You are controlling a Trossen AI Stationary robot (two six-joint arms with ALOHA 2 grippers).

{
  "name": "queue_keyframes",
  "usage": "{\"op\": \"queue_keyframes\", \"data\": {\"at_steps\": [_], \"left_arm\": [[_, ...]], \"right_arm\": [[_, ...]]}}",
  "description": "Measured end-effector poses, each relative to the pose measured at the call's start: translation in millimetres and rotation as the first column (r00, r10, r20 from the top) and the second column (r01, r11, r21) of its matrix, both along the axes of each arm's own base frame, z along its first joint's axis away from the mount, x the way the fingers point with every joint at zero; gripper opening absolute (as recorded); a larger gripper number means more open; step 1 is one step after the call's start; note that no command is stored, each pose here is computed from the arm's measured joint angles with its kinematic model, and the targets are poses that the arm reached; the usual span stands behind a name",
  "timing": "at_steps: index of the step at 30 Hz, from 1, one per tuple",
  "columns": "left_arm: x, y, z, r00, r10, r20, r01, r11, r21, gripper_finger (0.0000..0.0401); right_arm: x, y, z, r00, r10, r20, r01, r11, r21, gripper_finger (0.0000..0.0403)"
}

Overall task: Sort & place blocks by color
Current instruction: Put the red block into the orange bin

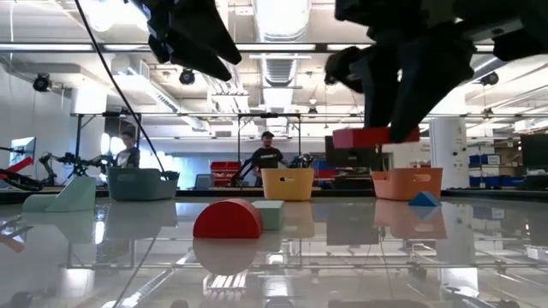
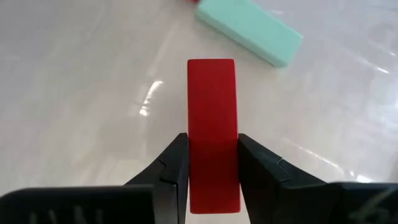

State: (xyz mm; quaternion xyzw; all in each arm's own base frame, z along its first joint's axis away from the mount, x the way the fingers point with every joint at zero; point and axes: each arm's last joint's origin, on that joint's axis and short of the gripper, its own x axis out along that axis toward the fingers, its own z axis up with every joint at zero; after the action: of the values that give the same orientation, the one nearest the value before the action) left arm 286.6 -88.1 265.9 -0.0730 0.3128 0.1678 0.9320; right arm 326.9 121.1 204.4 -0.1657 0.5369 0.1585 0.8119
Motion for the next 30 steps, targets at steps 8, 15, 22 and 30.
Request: {"op": "queue_keyframes", "data": {"at_steps": [8,15,22,30], "left_arm": [[0.2,0.0,0.8,1.000,-0.007,0.004,0.007,1.000,0.009,0.0258],[-1.7,0.8,4.1,1.000,-0.014,0.012,0.014,1.000,0.014,0.0258],[1.0,3.9,8.5,0.999,-0.034,0.035,0.030,0.995,0.090,0.0258],[3.0,6.7,11.8,0.998,-0.030,0.051,0.022,0.989,0.144,0.0258]], "right_arm": [[-27.9,-23.4,34.3,0.977,-0.211,0.041,0.214,0.970,-0.114,0.0090],[-66.6,-70.2,77.3,0.893,-0.433,0.124,0.450,0.854,-0.259,0.0090],[-93.4,-149.3,104.1,0.477,-0.841,0.255,0.879,0.463,-0.118,0.0090],[-119.8,-241.3,64.3,0.061,-0.984,0.166,0.998,0.054,-0.044,0.0090]]}}
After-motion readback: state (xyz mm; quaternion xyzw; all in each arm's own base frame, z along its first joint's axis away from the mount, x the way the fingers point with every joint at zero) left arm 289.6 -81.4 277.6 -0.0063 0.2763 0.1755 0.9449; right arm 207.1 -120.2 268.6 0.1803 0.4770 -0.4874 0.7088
